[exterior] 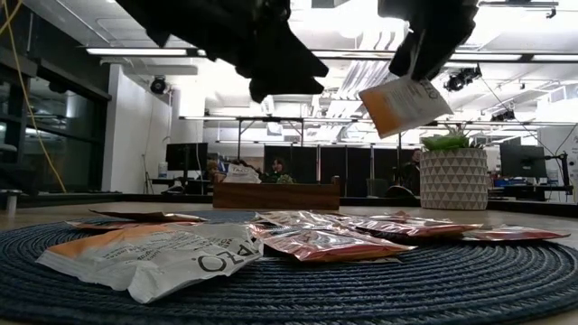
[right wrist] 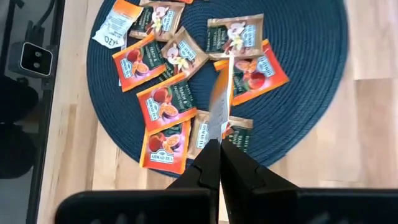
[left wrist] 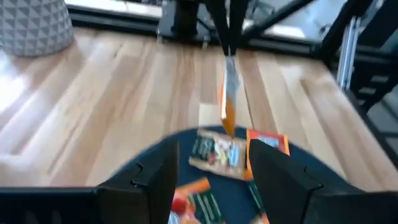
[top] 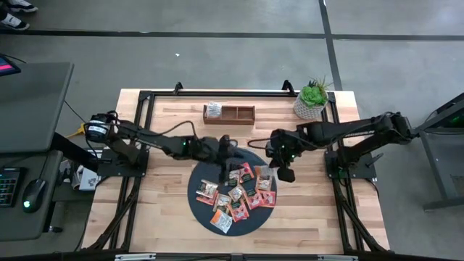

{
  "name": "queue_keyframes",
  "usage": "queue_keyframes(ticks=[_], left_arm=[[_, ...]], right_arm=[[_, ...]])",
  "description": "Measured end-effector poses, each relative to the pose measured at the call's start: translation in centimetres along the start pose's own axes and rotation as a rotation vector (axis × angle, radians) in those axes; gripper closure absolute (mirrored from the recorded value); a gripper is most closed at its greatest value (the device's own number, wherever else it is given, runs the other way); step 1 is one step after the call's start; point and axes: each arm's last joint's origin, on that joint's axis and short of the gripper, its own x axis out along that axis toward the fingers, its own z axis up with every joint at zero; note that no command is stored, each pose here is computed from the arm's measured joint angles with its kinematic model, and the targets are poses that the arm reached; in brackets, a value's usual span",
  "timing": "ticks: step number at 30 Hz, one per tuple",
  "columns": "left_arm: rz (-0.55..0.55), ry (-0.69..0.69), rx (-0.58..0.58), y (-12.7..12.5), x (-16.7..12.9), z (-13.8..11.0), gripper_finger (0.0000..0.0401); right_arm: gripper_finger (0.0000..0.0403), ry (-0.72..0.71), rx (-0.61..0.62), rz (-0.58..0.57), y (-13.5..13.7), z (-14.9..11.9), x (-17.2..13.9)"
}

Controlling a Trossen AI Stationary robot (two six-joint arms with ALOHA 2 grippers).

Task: Pick & Place Tea
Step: Put the white tea bag into the left section of the wooden organizer

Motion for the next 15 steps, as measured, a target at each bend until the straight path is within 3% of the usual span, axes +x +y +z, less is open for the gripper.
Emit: queue_keyframes(ticks=[7,15], left_arm=[[-0.057,-0.049,-0.028,2.6,-0.1,0.9,0.0208],[-0.066,-0.079,-0.014,2.9,-0.1,2.2,0.0208]], right_arm=[[0.0403,-0.029,-0.010,-0.014,-0.6,0.6,-0.6],[0.0402,-0.095,-0.012,-0.049,-1.0,1.3,-0.6]])
